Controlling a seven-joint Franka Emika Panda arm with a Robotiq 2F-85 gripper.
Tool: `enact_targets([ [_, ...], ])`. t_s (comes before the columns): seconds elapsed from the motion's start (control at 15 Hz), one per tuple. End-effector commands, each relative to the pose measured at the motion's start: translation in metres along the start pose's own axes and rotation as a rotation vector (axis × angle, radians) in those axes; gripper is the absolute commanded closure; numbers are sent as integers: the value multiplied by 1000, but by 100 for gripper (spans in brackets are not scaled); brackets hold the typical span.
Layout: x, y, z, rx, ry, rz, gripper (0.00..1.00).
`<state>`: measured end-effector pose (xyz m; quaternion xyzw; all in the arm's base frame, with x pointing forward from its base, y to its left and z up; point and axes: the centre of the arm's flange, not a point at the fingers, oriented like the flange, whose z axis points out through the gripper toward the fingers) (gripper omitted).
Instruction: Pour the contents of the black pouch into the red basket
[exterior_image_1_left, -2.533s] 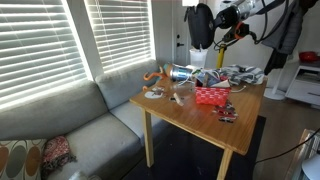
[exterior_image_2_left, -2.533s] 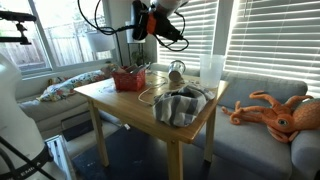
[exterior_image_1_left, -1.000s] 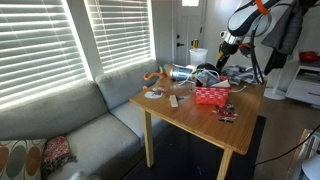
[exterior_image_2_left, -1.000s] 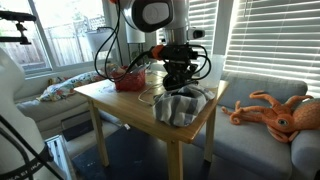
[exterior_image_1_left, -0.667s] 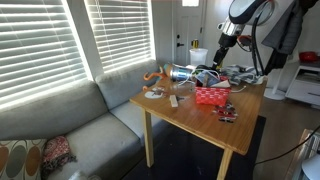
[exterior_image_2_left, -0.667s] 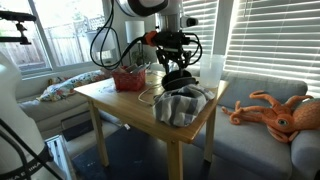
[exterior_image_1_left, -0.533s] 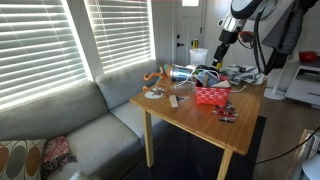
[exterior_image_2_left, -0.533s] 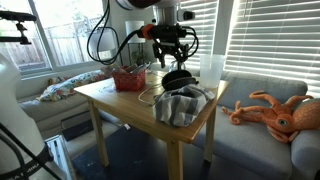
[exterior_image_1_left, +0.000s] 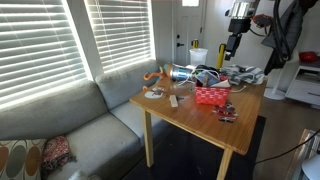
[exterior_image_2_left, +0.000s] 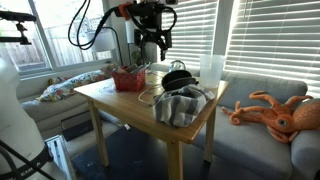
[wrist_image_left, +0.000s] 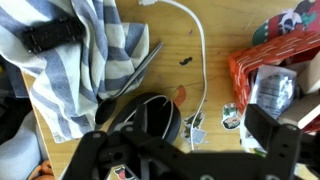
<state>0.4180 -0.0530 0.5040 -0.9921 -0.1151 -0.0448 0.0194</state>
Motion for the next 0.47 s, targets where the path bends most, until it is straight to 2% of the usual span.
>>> enact_targets([
  [0.0, -21, -21, -21, -32, -49, -6, 0],
  [0.07, -22, -21, -23, 19, -57, -66, 0],
  [0.13, -12, -15, -13, -5, -41, -22, 0],
  [0.4, -16, -21, -17, 7, -52, -51, 0],
])
